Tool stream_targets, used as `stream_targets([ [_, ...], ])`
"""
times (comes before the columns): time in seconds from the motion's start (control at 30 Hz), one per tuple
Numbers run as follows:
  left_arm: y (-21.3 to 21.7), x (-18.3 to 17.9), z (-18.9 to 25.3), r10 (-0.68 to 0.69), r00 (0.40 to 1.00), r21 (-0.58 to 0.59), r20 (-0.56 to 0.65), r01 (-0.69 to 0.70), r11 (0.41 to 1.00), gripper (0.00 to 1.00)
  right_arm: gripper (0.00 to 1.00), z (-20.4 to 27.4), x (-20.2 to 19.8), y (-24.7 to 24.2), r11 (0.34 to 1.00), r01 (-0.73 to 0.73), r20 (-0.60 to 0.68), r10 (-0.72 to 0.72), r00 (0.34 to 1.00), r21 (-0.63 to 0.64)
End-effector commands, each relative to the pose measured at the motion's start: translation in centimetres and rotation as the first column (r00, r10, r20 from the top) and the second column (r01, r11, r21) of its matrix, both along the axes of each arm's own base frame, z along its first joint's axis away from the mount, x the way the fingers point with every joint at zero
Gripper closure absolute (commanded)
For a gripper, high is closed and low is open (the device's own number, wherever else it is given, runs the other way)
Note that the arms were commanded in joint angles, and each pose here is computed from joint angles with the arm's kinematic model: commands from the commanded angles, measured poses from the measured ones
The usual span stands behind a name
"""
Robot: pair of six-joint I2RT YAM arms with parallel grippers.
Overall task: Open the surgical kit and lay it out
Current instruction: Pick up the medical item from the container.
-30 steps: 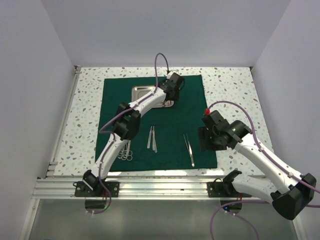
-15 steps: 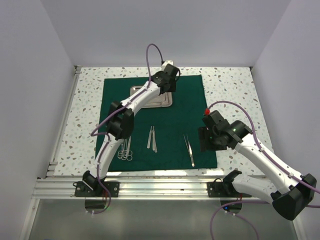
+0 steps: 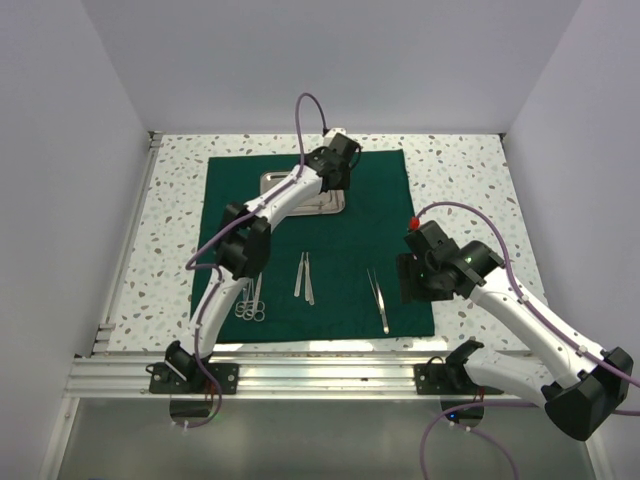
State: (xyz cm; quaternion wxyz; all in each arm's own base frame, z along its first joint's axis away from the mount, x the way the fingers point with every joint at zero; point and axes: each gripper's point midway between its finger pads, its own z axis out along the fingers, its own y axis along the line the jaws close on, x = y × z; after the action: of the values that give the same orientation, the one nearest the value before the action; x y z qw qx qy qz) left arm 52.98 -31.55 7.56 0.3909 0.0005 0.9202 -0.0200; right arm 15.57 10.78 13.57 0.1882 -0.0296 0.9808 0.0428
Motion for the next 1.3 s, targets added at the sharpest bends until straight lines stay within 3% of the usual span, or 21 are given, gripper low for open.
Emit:
stream_targets([
  [0.0, 0.7, -0.3, -2.2, 0.013, 0.999, 0.041, -0.033, -0.012, 0.999, 0.43, 0.36, 1.2, 0.4, 0.3, 1.0, -0.003, 0.03, 0.002, 1.0, 0.026],
  [0.47, 1.4, -1.9, -7.1, 0.0, 0.991, 0.101, -0.136, 0.014, 0.995, 0.47, 0.37, 1.0, 0.6, 0.4, 1.0, 0.001, 0.023, -0.001, 1.0, 0.017],
  [0.57, 1.6, -2.6, -8.4, -0.005, 0.985, 0.112, -0.174, 0.025, 0.993, 0.57, 0.37, 1.0, 0.6, 0.4, 1.0, -0.001, 0.025, 0.001, 1.0, 0.018],
  [0.77, 1.8, -4.4, -10.2, -0.026, 0.969, 0.105, -0.246, 0.053, 0.993, 0.97, 0.37, 1.0, 0.7, 0.5, 1.0, -0.001, 0.024, 0.0, 1.0, 0.017],
  [0.87, 1.8, -5.0, -10.1, -0.037, 0.965, 0.089, -0.26, 0.062, 0.994, 1.0, 0.37, 0.9, 0.8, 0.7, 1.0, -0.009, 0.02, 0.009, 1.0, 0.02],
  [1.1, 0.6, -4.1, -4.1, -0.112, 0.975, -0.014, -0.191, 0.111, 0.994, 1.0, 0.39, 1.8, 2.4, 1.7, 0.998, -0.043, 0.062, 0.04, 0.997, 0.037],
  [1.27, -1.6, -4.3, 1.6, -0.319, 0.928, -0.25, -0.191, 0.268, 0.93, 1.0, 0.38, 6.0, 5.7, 3.3, 0.994, -0.097, 0.188, 0.085, 0.978, 0.056],
])
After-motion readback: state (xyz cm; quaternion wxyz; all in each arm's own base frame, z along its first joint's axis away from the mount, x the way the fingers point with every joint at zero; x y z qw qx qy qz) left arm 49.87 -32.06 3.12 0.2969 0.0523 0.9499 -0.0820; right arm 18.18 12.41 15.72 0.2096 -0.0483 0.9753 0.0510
